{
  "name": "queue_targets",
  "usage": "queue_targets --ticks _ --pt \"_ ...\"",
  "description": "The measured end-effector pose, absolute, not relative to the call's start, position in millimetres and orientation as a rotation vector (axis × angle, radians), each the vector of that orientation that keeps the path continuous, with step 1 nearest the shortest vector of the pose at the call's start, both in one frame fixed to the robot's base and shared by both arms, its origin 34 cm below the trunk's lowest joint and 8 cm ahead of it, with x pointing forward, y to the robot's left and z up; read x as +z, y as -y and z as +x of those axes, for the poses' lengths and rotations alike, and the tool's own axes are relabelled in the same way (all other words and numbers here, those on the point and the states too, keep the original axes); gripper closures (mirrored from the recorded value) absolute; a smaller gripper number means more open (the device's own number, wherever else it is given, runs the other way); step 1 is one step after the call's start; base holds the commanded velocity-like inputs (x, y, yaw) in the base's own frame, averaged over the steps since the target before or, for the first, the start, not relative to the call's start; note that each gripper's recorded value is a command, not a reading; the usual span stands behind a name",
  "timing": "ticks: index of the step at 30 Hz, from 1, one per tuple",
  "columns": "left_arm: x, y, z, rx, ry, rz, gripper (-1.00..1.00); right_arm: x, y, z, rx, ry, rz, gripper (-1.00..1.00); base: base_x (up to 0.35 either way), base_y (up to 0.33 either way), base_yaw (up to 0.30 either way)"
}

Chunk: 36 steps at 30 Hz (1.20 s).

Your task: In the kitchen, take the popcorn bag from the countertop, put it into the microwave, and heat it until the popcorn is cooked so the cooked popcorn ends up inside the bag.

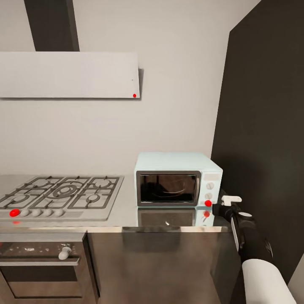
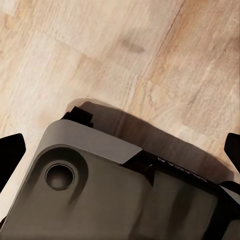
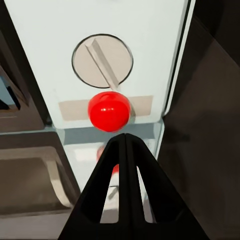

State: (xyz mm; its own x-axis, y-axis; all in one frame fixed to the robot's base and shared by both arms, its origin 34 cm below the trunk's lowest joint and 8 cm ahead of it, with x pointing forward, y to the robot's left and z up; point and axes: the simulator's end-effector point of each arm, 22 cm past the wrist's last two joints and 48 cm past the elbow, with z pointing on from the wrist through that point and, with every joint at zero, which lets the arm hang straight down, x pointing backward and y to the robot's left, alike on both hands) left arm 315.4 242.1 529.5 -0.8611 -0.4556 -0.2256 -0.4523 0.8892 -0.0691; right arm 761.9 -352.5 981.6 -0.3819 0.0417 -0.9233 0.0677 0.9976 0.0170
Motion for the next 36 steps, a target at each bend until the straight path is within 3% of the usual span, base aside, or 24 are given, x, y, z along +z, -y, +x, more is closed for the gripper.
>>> queue_targets --ticks 10,36 --pt "530 -243 315 -0.018 -2.820 -0.690 -1.00 979 351 762 -0.026 -1.968 0.075 1.00 0.030 0.000 0.000" --pt "538 -243 311 -0.027 -2.799 -0.686 -1.00 951 361 739 -0.067 -2.007 0.060 1.00 0.154 0.000 0.000"
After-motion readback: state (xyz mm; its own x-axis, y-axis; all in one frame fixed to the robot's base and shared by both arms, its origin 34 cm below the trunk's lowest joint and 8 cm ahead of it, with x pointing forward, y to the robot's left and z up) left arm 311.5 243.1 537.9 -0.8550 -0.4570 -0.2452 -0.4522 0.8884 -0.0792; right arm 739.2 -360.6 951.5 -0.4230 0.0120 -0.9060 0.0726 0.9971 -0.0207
